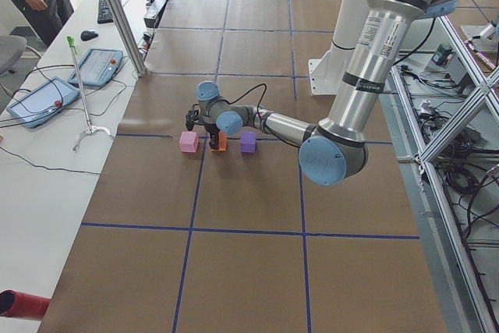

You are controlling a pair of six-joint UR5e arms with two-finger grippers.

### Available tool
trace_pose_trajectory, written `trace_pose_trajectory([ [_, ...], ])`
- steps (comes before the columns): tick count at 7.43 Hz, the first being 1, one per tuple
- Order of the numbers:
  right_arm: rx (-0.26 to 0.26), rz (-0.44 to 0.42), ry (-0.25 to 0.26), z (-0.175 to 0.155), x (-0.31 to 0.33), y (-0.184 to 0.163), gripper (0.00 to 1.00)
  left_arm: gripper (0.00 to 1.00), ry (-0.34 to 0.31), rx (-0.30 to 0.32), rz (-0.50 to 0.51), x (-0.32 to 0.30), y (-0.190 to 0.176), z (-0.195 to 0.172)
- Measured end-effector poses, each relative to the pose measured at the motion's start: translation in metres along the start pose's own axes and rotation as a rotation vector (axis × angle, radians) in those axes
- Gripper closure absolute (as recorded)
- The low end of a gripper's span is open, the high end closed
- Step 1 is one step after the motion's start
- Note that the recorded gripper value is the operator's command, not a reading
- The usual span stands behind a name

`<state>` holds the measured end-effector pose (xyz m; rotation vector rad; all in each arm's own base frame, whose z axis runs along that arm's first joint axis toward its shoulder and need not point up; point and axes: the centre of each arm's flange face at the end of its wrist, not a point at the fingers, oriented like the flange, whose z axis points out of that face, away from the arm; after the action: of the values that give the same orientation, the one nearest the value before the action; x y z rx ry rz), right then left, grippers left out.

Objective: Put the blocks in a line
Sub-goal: 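Lower the orange cube between the pink and purple cubes, left gripper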

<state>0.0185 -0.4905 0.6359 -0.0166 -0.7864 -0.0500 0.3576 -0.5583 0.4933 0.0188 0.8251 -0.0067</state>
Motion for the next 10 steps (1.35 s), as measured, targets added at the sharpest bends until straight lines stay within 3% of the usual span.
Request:
trace_pose_trajectory([
  [6,0.0,0.0,0.0,0.0,0.0,0.0,0.0,0.53,-0.004,0.004,0.006,-0.005,0.006,-0.002],
  [7,0.0,0.0,0.0,0.0,0.0,0.0,0.0,0.33,-0.006,0.001,0.004,-0.008,0.007,-0.001],
  [8,0.0,0.0,0.0,0.0,0.0,0.0,0.0,0.02,-0.009,-0.001,0.001,-0.01,0.008,0.0],
  [10,0.0,0.0,0.0,0.0,0.0,0.0,0.0,0.0,-0.011,-0.005,-0.001,-0.012,0.01,0.002],
])
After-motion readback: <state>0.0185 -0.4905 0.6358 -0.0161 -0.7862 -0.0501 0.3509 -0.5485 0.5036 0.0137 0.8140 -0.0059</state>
